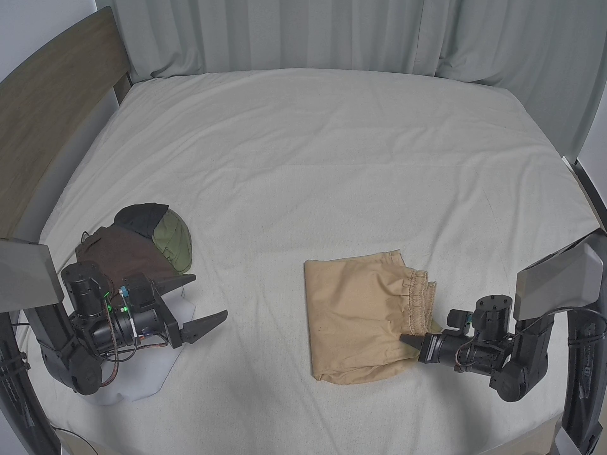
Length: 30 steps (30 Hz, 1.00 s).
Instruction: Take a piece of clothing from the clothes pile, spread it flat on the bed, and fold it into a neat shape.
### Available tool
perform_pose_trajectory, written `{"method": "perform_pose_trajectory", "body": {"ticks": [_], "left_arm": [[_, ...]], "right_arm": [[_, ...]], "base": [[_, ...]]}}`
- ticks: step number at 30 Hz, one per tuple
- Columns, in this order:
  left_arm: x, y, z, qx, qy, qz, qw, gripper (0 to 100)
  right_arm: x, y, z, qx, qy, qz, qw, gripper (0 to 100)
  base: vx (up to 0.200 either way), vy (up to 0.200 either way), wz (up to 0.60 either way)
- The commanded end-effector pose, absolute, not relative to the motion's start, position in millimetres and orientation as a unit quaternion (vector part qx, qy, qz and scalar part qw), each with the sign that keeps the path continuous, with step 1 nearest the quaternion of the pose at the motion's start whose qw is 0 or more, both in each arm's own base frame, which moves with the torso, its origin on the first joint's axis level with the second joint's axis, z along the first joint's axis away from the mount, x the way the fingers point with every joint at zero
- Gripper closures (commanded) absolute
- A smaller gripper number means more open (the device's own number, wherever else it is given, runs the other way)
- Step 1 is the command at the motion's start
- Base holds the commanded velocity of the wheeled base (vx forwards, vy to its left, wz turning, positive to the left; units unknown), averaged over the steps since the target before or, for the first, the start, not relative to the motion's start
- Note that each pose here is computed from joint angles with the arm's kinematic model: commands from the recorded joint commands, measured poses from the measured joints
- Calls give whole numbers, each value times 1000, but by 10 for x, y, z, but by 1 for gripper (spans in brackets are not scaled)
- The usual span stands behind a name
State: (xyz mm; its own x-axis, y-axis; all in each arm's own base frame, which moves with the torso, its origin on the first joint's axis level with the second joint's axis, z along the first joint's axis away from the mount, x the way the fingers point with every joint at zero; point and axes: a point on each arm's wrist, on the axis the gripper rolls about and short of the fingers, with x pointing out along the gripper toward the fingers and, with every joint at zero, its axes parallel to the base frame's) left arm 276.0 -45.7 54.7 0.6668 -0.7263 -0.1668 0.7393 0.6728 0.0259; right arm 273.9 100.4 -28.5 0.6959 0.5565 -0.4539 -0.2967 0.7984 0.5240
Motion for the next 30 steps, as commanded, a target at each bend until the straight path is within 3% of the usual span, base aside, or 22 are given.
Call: {"method": "perform_pose_trajectory", "body": {"ticks": [1,30], "left_arm": [[2762,-457,541,45,72,-402,912,0],[2740,-472,529,44,76,-405,910,0]], "right_arm": [[2731,1016,-136,211,288,247,901,100],[2650,1100,84,208,262,274,902,100]], "base": [[0,0,0],[0,0,0]]}}
